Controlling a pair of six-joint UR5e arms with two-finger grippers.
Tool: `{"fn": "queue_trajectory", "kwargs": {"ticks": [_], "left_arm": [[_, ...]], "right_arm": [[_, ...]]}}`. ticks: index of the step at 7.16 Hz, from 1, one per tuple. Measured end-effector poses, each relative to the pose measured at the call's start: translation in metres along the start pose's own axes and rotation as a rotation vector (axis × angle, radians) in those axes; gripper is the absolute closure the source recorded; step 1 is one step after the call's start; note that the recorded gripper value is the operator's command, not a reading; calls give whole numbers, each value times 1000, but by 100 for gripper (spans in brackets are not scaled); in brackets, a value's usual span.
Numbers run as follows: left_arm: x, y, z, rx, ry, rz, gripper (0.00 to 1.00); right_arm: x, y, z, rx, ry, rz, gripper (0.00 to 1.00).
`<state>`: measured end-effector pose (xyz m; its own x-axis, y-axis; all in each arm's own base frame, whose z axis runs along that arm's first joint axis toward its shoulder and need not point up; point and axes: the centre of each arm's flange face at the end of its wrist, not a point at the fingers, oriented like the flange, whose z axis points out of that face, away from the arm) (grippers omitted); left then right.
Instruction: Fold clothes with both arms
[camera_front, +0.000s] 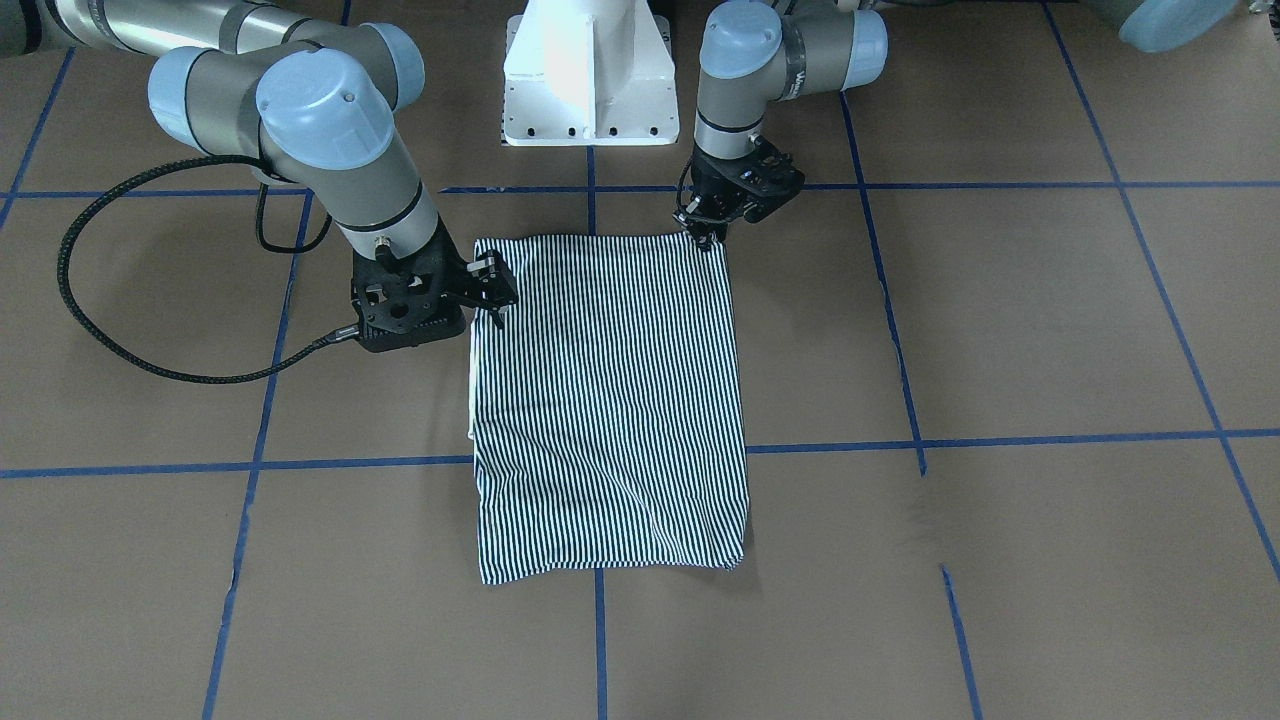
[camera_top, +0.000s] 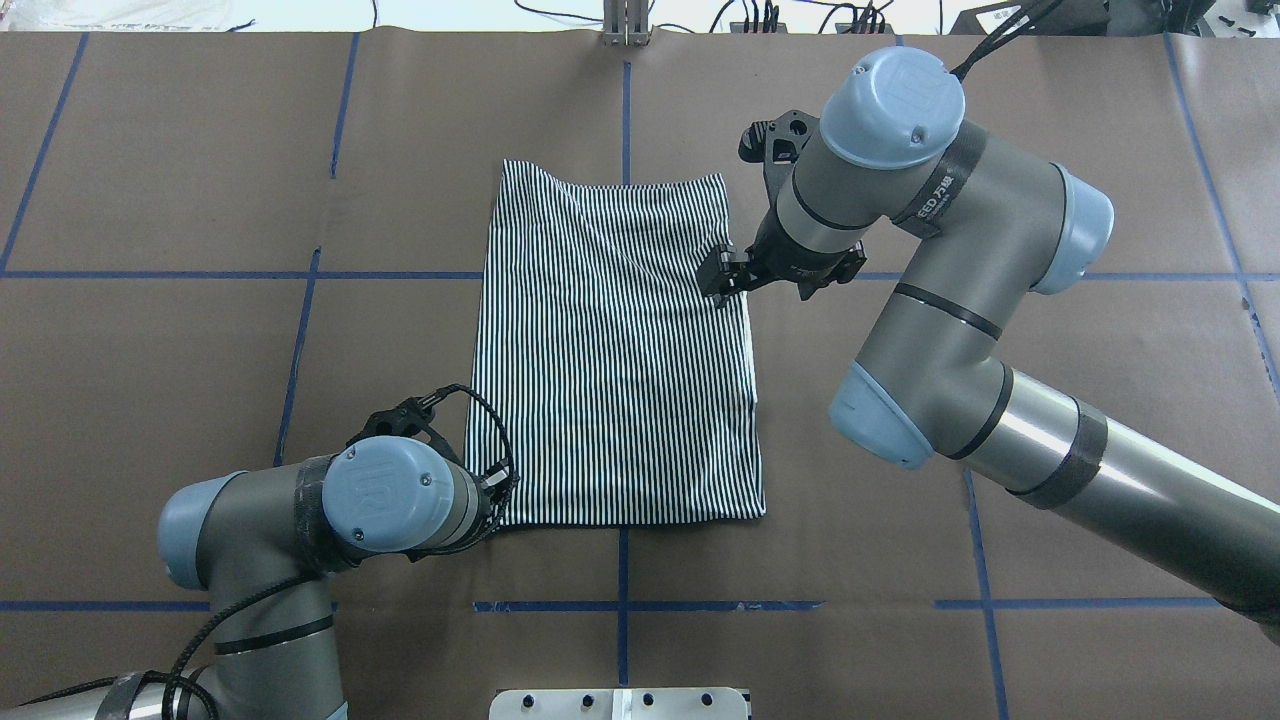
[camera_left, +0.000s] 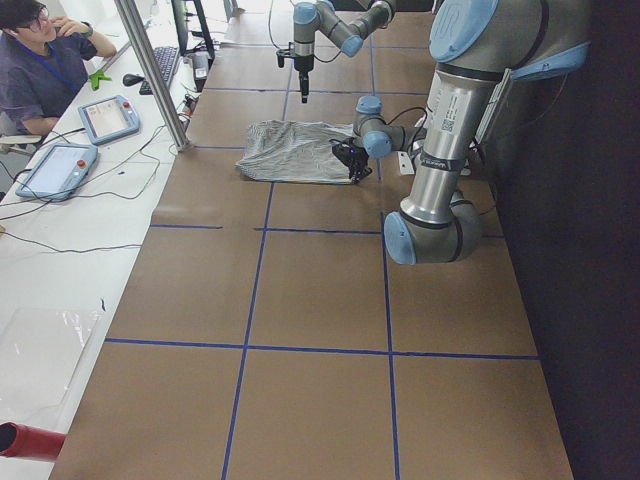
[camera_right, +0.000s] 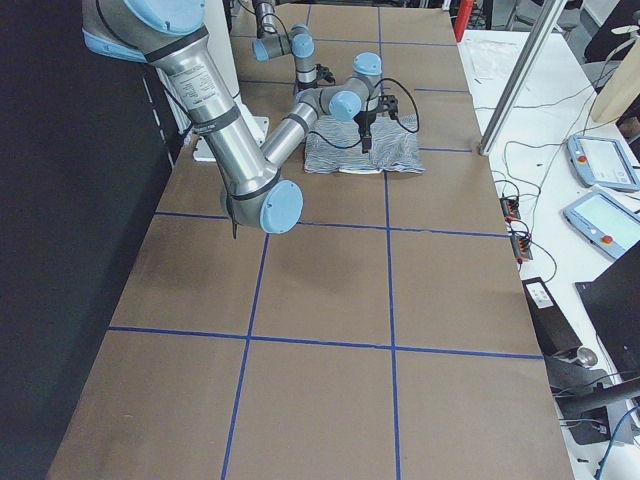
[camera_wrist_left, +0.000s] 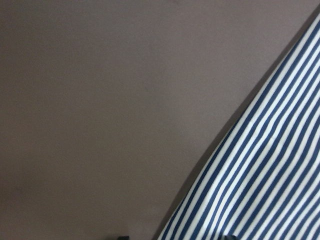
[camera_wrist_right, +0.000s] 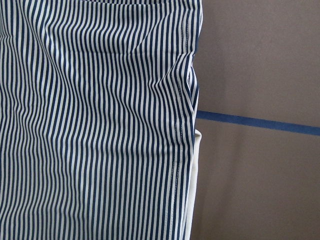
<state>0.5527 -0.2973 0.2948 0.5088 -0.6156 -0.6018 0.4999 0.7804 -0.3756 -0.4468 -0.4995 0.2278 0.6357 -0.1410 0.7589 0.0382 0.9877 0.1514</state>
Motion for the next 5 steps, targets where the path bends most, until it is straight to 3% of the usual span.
{"fn": "queue_trajectory", "kwargs": {"ticks": [3,5], "left_arm": [[0,1,-13,-6,8,12,100],[-3,2,-32,-4,4,51,100]], "right_arm": [[0,1,-1,0,-2,8,0],[-16,29,2,-24,-26,133,0]]}}
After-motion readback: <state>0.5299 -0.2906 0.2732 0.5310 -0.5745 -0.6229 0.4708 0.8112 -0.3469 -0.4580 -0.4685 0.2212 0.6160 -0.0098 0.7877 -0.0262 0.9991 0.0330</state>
